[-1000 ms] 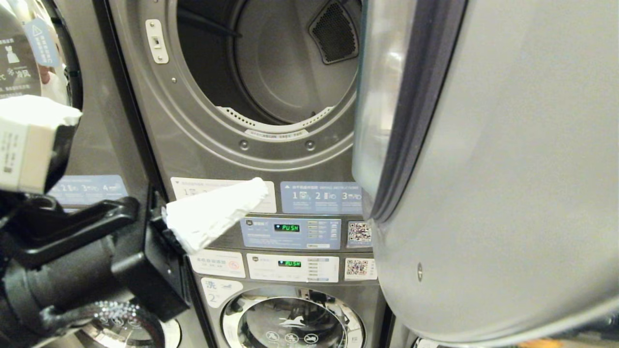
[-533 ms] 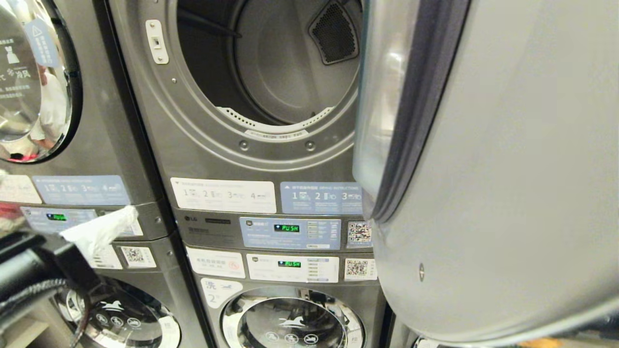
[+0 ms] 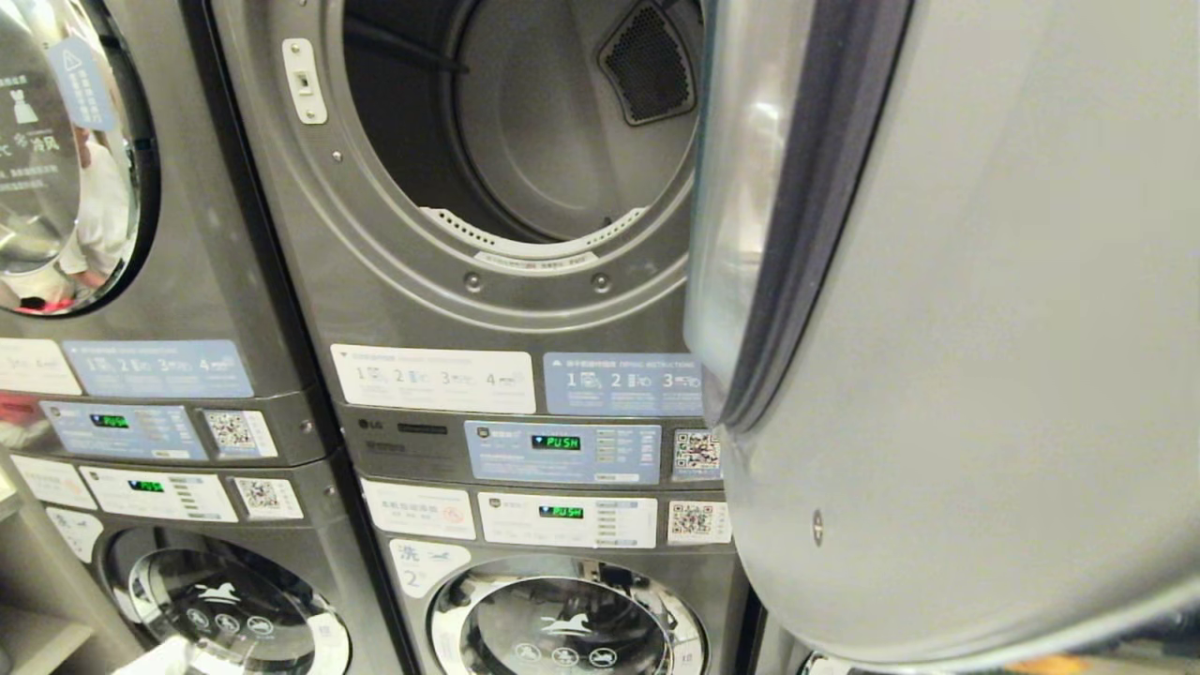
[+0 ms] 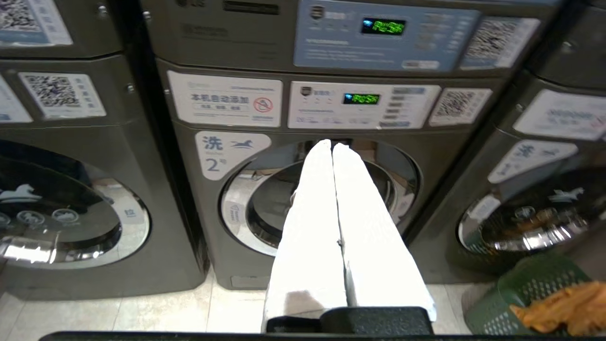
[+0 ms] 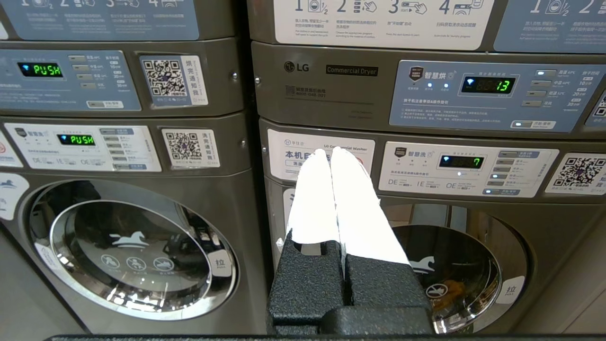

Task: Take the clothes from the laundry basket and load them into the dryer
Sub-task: Open the dryer

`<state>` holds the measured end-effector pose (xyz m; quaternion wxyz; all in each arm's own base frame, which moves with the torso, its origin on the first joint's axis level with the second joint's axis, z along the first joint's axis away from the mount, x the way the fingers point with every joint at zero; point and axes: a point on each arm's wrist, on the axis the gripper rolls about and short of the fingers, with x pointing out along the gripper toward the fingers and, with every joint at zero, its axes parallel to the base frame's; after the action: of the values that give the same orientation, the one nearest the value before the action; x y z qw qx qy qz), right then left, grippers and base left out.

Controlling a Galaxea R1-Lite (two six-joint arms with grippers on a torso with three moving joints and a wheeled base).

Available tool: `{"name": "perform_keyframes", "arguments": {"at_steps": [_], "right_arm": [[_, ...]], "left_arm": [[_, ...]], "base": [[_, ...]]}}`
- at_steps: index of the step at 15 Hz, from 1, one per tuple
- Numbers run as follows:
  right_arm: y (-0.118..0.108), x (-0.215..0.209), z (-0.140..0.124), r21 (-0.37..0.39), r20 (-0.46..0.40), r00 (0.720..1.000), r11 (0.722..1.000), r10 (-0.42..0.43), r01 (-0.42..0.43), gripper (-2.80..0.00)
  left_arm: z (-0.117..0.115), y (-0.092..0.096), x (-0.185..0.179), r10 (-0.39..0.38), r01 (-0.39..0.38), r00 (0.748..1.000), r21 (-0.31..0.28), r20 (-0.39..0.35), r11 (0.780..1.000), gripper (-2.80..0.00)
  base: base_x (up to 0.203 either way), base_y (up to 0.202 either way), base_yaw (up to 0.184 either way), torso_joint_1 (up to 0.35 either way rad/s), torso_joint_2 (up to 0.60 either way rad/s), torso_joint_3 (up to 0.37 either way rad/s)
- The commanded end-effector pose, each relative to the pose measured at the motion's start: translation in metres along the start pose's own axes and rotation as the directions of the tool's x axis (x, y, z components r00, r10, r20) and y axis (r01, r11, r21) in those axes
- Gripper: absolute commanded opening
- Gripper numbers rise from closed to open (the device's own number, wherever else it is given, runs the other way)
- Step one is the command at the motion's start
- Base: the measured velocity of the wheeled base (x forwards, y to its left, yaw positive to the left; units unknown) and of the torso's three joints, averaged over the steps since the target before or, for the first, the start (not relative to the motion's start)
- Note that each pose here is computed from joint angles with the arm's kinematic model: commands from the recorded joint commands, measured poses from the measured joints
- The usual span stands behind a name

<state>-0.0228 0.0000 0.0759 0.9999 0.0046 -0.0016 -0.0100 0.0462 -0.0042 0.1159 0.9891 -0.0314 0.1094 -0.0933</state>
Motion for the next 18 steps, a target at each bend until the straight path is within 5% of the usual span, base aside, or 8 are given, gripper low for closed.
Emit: {"name": "perform_keyframes", "arguments": {"at_steps": [1, 13, 18], "right_arm": [[0.000, 0.000, 0.000, 0.000, 0.002, 1.000, 1.000, 0.000, 0.000, -2.80], [0.000, 0.000, 0.000, 0.000, 0.003, 1.000, 1.000, 0.000, 0.000, -2.80], [0.000, 0.000, 0.000, 0.000, 0.003, 1.000, 1.000, 0.000, 0.000, -2.80]], "left_arm": [[-0.010, -0.005, -0.024, -0.032, 0.028, 0.994, 0.034, 0.106, 0.999, -2.80], [-0.039, -0.013, -0.062, -0.129, 0.117, 0.934, 0.055, 0.333, 0.992, -2.80], [-0.040, -0.013, -0.063, -0.120, 0.109, 0.935, 0.053, 0.335, 0.993, -2.80]], "base": [[0.000, 0.000, 0.000, 0.000, 0.00, 0.000], [0.000, 0.000, 0.000, 0.000, 0.00, 0.000], [0.000, 0.000, 0.000, 0.003, 0.00, 0.156]]}}
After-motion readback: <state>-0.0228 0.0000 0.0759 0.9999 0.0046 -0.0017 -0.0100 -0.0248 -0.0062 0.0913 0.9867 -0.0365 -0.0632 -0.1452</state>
